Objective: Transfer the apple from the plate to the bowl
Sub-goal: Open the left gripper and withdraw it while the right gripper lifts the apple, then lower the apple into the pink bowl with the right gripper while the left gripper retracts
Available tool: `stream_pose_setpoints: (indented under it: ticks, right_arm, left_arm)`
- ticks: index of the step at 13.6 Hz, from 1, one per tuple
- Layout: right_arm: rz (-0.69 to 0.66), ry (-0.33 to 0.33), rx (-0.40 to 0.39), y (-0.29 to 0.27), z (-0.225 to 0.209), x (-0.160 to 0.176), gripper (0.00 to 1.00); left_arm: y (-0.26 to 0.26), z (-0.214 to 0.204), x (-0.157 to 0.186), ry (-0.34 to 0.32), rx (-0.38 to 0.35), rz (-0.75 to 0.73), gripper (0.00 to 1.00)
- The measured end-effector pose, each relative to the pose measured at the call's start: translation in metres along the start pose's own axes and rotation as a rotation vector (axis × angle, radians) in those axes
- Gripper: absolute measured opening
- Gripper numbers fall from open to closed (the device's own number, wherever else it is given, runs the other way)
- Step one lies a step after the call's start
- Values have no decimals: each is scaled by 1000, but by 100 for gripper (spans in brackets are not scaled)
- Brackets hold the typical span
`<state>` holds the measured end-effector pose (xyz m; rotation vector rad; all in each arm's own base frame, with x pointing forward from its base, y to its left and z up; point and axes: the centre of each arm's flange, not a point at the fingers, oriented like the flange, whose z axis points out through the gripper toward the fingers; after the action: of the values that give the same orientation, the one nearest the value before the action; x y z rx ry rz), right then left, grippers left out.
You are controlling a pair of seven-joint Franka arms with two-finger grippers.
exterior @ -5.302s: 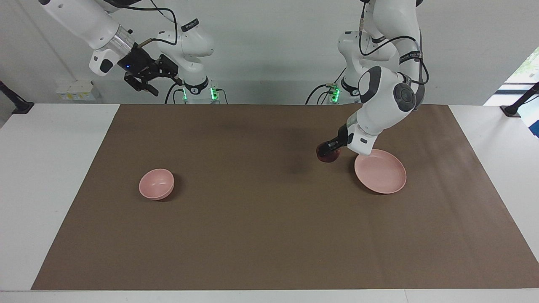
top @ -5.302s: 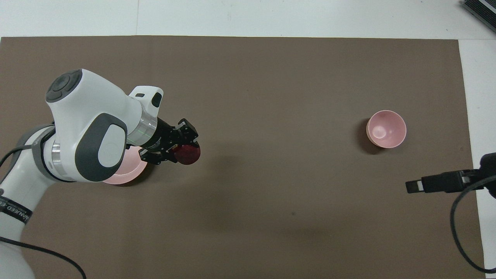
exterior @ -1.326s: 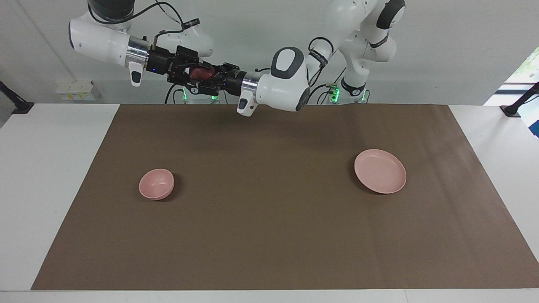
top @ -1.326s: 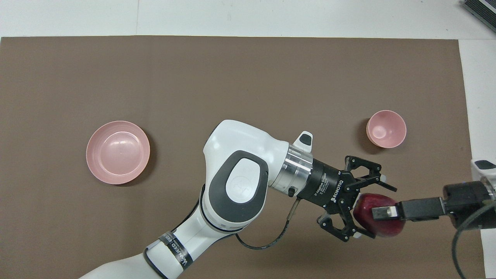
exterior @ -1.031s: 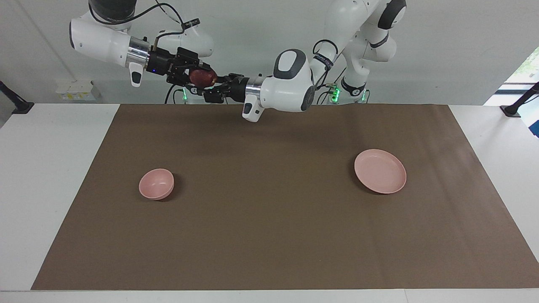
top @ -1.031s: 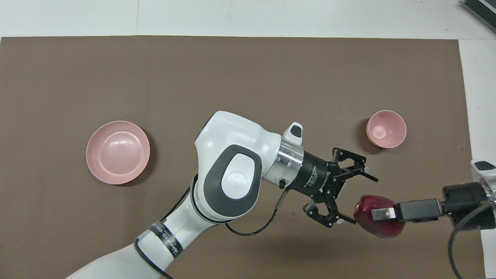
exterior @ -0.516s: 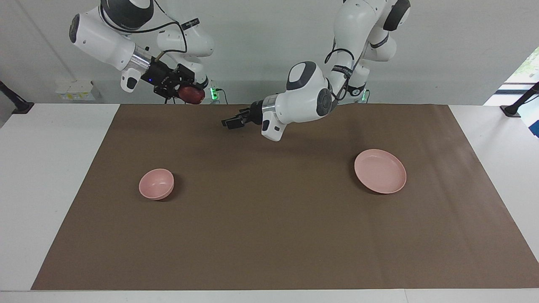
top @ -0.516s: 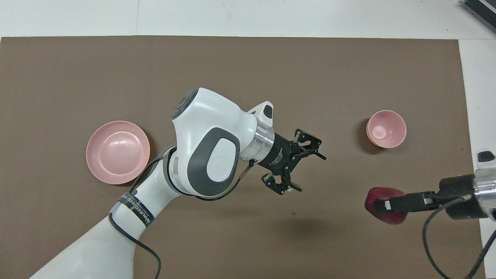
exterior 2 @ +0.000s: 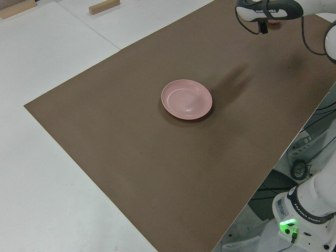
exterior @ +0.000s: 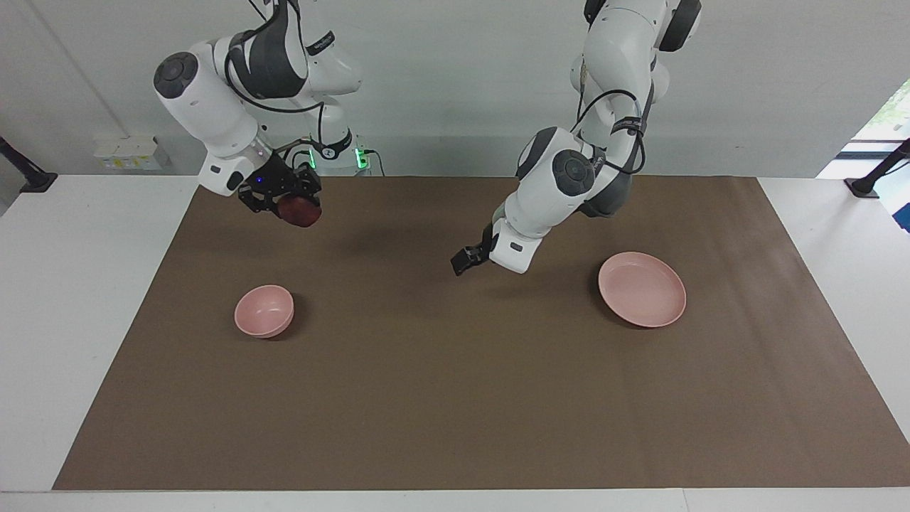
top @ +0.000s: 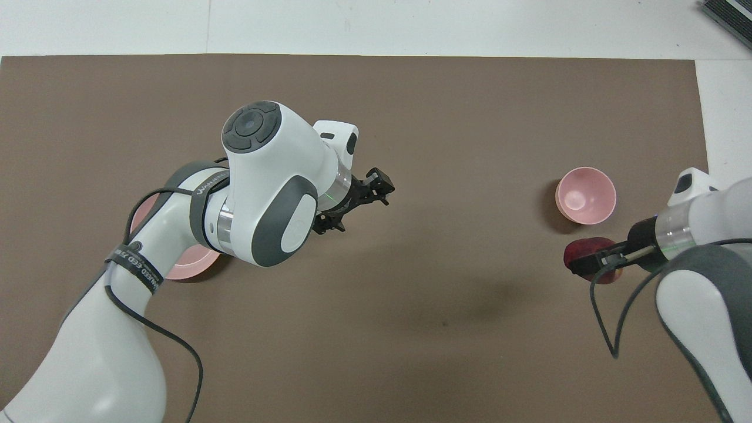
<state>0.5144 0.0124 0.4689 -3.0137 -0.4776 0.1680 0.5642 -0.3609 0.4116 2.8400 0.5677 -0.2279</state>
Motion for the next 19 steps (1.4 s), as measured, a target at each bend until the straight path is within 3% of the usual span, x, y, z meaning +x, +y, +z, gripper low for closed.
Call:
stream_pose_setpoints:
  ticks: [4,7,13,16,19]
  right_arm:
    - [-127,-4,-274,20,23,57,82]
    - [-205,-12,-394,33,53,80,82]
    - [-226,-20,-422,41,90,96,82]
    - [-219,-31,-420,47,98,97,82]
    - [-219,-34,-416,51,109,99,82]
  left_arm:
    - [-35,-31,59,219,46,33,100]
    - [-61,-76,86,332,46,83,100]
    - [-152,-181,131,455,67,212,100]
    - [-189,-208,137,473,103,286,100]
    - [-214,-225,128,439,157,389,100]
